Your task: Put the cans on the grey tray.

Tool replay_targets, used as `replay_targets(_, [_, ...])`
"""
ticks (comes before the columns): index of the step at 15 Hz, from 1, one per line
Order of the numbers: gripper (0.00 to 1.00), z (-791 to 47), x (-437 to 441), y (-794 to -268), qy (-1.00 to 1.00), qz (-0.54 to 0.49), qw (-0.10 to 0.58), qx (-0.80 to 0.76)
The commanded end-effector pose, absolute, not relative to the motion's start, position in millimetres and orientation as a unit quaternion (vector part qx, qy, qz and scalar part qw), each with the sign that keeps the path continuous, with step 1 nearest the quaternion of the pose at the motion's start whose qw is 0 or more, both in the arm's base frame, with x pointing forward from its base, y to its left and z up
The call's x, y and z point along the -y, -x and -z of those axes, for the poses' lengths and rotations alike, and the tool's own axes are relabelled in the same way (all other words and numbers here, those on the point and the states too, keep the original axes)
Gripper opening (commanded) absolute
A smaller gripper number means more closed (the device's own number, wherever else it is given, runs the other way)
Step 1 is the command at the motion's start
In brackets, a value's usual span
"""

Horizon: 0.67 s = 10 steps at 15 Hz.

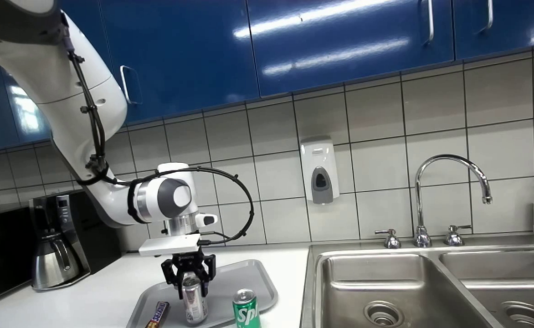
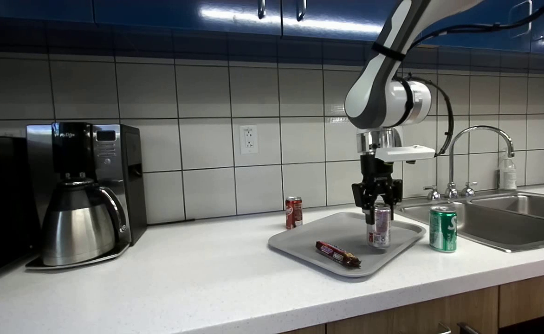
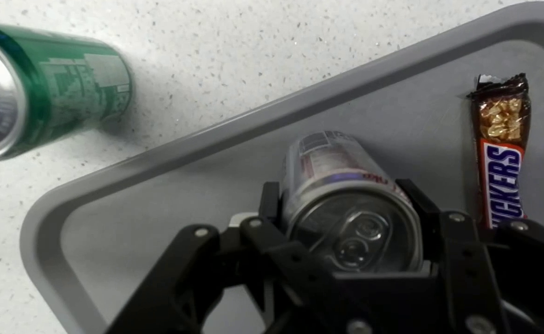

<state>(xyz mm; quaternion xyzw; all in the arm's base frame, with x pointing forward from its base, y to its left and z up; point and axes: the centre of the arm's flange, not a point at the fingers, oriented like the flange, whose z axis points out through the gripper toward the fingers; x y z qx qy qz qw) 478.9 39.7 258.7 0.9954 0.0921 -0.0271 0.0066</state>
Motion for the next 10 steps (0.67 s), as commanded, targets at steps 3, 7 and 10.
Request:
replay_targets(3, [0.88, -259, -50, -489, -0.995, 0.023, 0.009, -0.096])
replay_targets(7, [1.00, -259, -52, -485, -0.995, 0.025, 0.011, -0.100])
replay_targets(10, [1.00, -273, -51, -483, -0.995, 0.022, 0.009, -0.101])
